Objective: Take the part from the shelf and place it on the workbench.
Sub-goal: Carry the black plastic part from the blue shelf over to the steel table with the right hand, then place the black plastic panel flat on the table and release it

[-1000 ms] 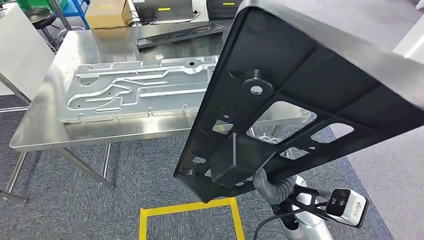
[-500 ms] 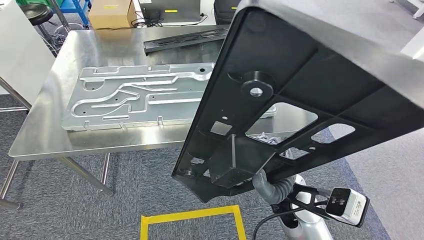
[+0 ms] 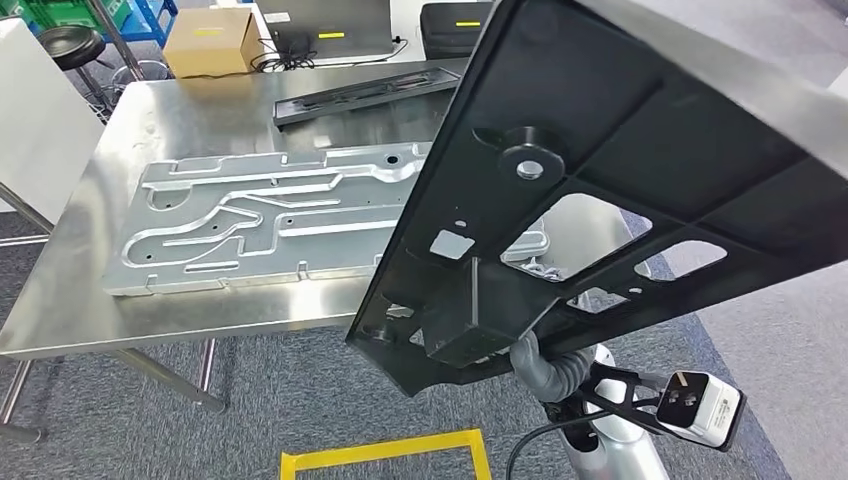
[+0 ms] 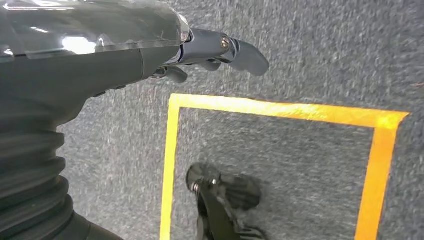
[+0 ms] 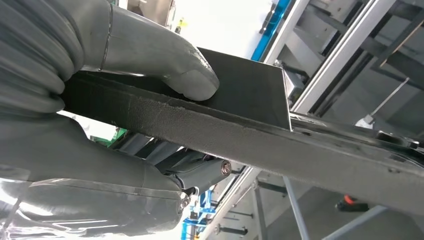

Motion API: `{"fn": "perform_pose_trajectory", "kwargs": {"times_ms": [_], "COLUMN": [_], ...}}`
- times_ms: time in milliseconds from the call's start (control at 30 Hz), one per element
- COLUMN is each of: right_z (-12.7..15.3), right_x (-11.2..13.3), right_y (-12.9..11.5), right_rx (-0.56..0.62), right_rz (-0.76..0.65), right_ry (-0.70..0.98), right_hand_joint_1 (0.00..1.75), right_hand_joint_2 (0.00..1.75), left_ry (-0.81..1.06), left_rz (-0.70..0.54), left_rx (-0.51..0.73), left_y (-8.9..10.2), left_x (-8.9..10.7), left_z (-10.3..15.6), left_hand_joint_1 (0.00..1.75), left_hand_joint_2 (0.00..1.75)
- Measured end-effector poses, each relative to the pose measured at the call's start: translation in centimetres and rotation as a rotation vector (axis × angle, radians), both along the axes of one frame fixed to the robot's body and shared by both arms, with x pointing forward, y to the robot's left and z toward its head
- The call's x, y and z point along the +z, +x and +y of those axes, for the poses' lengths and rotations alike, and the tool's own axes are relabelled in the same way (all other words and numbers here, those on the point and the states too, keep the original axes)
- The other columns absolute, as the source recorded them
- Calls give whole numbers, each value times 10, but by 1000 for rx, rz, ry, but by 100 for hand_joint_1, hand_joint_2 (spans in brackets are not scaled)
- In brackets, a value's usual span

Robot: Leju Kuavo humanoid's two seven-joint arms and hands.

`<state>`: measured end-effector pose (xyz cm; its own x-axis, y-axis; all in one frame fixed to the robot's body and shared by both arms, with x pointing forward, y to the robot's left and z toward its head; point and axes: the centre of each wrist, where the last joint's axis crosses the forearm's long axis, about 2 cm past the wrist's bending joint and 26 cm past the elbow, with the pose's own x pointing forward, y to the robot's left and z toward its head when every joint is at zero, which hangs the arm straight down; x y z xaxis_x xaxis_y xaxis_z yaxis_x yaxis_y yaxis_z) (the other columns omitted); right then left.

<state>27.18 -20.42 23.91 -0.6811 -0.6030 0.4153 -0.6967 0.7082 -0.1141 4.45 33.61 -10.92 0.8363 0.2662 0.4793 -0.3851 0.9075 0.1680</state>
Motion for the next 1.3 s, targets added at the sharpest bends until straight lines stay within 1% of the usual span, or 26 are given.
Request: {"fn": "perform_pose_trajectory", "kwargs": {"times_ms": [400, 500, 600, 667, 767, 900, 933, 967, 1067, 1100, 1133, 1200, 1233, 1267, 1300], "right_z": [-2, -5, -9, -12, -16, -16, -15, -15, -14, -13, -9, 13, 25, 37, 44], "right_x": [2, 2, 7, 15, 32, 56, 60, 62, 64, 65, 65, 62, 60, 57, 55], "right_y": [1, 3, 9, 19, 47, 95, 103, 108, 111, 116, 124, 152, 161, 169, 173], "right_rx": [-7, -34, -99, -174, -328, -636, -695, -732, -751, -781, -836, -1009, -1069, -1106, -1109], "right_rz": [-5, -10, -28, -60, -102, -129, -142, -152, -159, -168, -184, -278, -339, -399, -427], "right_ry": [4, -5, -26, -53, -123, -301, -337, -360, -371, -398, -455, -728, -861, -977, -1039], "right_hand_joint_1": [169, 169, 169, 169, 169, 169, 169, 169, 169, 169, 169, 169, 169, 169, 169], "right_hand_joint_2": [175, 175, 175, 175, 175, 175, 175, 175, 175, 175, 175, 175, 175, 175, 175], "left_ry": [7, 9, 13, 14, 7, 0, 0, 0, 0, 0, 1, 3, 4, 4, 4], "left_rz": [8, 5, -1, -10, -23, -38, -41, -43, -44, -44, -44, -46, -48, -52, -57], "left_rx": [5, 5, 3, 2, -3, -14, -17, -18, -19, -19, -20, -24, -27, -32, -36], "left_y": [-3, -3, -4, -4, -1, 3, 5, 5, 6, 6, 6, 4, 4, 5, 5], "left_x": [0, 0, 0, 0, 0, 1, 1, 1, 1, 1, 1, 1, 1, 1, 1], "left_z": [1, 1, 1, 1, 1, 2, 2, 2, 2, 2, 2, 3, 3, 4, 5], "left_hand_joint_1": [0, 0, 0, 0, 0, 0, 0, 0, 0, 0, 0, 0, 0, 0, 0], "left_hand_joint_2": [175, 175, 175, 175, 175, 175, 175, 175, 175, 175, 175, 175, 175, 175, 175]}}
